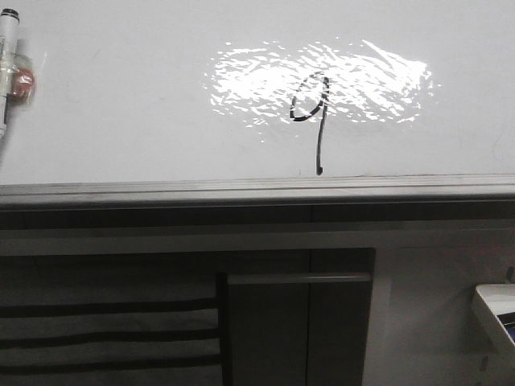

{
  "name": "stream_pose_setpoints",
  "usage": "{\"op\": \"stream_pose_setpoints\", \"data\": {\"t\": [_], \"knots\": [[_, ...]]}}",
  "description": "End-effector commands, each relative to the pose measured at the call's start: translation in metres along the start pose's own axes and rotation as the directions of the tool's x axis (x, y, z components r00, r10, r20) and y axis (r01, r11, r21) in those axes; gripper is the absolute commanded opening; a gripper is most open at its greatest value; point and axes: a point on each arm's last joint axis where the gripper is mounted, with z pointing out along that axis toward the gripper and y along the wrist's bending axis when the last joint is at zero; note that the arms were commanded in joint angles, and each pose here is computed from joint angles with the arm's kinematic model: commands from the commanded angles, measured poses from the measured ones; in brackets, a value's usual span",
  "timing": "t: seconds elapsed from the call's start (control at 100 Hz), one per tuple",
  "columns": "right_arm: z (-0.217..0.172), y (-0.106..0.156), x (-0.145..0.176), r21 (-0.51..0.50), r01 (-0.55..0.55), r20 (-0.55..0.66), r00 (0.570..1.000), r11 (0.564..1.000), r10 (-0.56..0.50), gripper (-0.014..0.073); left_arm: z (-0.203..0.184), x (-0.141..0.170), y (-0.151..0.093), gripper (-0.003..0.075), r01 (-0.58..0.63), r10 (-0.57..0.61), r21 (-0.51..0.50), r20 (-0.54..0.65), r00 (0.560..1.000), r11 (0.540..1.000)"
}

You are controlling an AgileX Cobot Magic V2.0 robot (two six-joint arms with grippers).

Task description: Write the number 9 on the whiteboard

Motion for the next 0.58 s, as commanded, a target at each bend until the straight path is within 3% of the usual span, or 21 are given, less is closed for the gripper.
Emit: {"op": "stream_pose_setpoints", "data": {"t": [0.0, 0.09, 0.57], "knots": [[-0.0006, 0.0001, 0.0001, -0.009, 0.087, 0.081, 0.993, 0.996, -0.086, -0.0072, -0.0015, 0.0016, -0.0002, -0.0020, 0.010, -0.011, 0.011, 0.079, 0.997, 1.000], [-0.0008, 0.0006, -0.0013, -0.003, 0.172, 0.098, 0.980, 0.985, -0.171, -0.0072, -0.0015, 0.0016, -0.0002, -0.0020, 0.010, -0.011, 0.011, 0.079, 0.997, 1.000], [-0.0007, 0.0004, -0.0008, -0.003, 0.172, 0.092, 0.981, 0.985, -0.171, -0.0072, -0.0015, 0.0016, -0.0002, -0.0020, 0.010, -0.011, 0.011, 0.079, 0.997, 1.000]]}}
